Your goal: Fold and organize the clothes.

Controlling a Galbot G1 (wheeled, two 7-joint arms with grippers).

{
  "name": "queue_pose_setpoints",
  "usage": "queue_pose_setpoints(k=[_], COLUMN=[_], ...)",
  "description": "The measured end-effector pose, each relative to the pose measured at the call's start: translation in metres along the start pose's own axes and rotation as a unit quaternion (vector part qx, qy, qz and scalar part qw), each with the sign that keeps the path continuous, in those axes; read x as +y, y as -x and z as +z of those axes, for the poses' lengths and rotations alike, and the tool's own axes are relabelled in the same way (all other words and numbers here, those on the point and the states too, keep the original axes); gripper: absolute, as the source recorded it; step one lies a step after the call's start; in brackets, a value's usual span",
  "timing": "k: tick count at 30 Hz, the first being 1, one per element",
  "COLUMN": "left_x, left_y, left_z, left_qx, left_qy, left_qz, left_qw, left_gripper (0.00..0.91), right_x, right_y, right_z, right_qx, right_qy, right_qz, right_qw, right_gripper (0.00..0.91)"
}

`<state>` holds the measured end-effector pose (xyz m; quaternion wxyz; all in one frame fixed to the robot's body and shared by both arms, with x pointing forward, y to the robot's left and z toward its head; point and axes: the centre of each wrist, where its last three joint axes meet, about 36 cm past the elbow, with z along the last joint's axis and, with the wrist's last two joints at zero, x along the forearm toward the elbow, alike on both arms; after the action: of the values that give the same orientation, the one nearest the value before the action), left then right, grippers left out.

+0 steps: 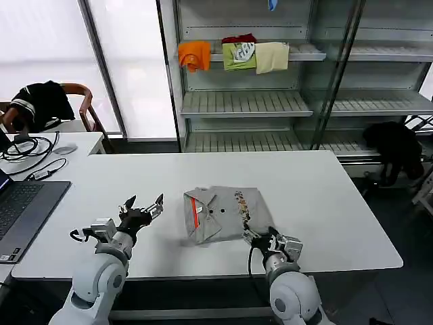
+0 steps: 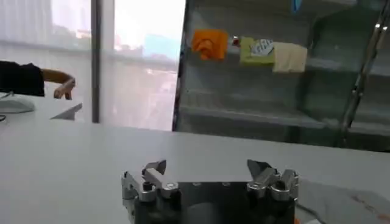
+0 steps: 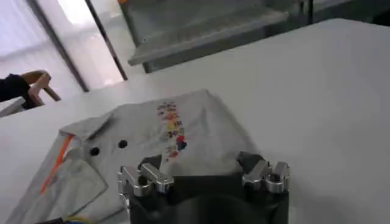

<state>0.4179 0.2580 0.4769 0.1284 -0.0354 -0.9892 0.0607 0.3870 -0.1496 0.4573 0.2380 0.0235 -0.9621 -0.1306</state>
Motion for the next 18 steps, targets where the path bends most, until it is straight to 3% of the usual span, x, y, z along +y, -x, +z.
queue_pose_setpoints(k=[12, 18], left_x=[0.003, 0.002], left_y=[-0.005, -0.01], left_z=[-0.004, -0.004], left_qx=[-0.002, -0.003], left_qy=[0.001, -0.004], left_qz=[-0.001, 0.0], left_qw=[1.0, 1.0], left_gripper=[0.907, 0.907], right_x=[-0.009, -0.005], right_y=[0.0, -0.011], right_z=[0.007, -0.007], right_qx=[0.012, -0.009], right_qy=[0.008, 0.004], right_qz=[0.016, 0.01], right_qw=[1.0, 1.0], right_gripper=[0.907, 0.907])
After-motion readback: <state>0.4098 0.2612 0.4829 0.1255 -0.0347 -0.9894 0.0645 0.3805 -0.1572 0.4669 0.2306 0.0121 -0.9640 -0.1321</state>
